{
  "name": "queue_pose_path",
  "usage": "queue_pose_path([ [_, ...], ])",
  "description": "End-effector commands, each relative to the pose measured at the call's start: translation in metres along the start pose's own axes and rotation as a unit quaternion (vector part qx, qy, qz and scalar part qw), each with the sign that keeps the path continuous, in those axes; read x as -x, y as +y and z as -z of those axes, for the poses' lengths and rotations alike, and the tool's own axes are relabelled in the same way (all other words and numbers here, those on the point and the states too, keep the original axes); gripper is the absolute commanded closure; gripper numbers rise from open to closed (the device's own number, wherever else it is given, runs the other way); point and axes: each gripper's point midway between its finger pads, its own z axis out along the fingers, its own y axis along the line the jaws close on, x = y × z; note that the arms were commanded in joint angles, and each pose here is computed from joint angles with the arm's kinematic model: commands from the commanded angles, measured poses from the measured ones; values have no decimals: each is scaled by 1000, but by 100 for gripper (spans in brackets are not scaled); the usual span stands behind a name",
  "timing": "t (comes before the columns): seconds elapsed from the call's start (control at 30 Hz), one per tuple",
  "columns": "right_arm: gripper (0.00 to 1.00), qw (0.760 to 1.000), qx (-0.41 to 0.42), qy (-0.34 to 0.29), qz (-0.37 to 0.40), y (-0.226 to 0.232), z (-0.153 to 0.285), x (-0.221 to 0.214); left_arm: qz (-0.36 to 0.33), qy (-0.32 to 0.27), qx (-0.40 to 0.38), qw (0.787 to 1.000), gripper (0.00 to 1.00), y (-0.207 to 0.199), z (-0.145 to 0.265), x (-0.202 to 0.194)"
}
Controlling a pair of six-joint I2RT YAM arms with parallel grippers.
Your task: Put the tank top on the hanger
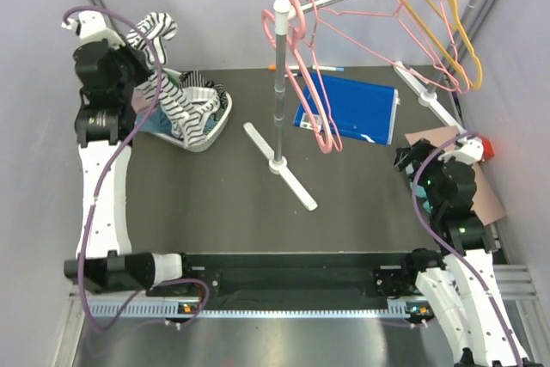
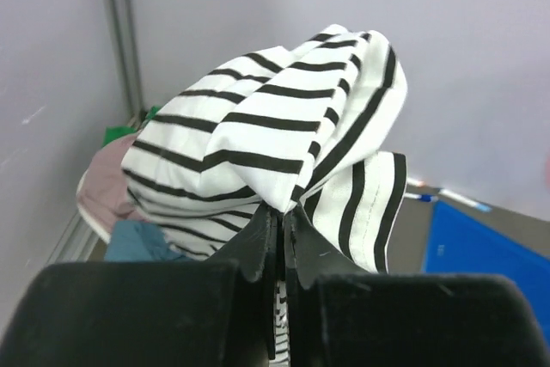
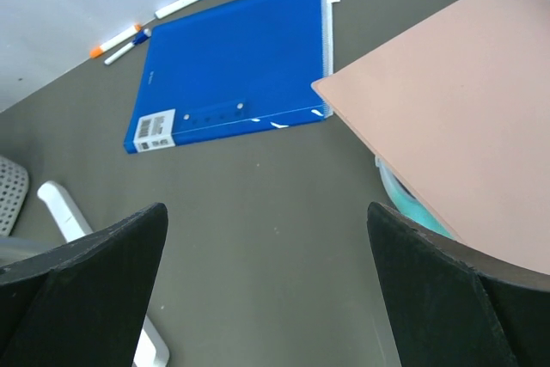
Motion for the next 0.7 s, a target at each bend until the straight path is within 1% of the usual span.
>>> queue_pose_path([
  [0.0,1,999,35,8,-7,11,11,-3,35,-57,-92,994,100,-38,44,46],
  [0.13,1,999,45,19,-4,13,19,-7,51,-101,-153,982,100,-66,80,91],
  [0.17,1,999,48,21,-4,13,20,-9,55,-114,-183,975,100,-78,93,108],
  [0.23,1,998,54,24,-3,14,24,-11,66,-132,-219,965,100,-94,111,131],
  [0.27,1,998,59,25,-3,15,26,-12,65,-127,-251,958,100,-106,120,134],
  [0.33,1,997,65,29,-1,16,28,-15,80,-126,-290,945,100,-120,135,143],
  [0.37,1,997,71,28,-2,17,31,-14,81,-123,-315,938,100,-128,142,144],
  [0.4,2,997,75,27,0,18,32,-14,97,-114,-332,931,100,-134,148,143],
  [0.47,2,996,89,29,6,21,36,-15,104,-97,-371,918,100,-144,160,136],
  [0.5,2,995,93,30,12,22,37,-17,118,-88,-380,913,100,-146,166,132],
  [0.6,4,993,111,34,16,25,40,-22,125,-70,-404,904,100,-149,182,110],
  [0.67,5,991,127,37,11,28,38,-30,126,-52,-403,905,100,-143,191,85],
])
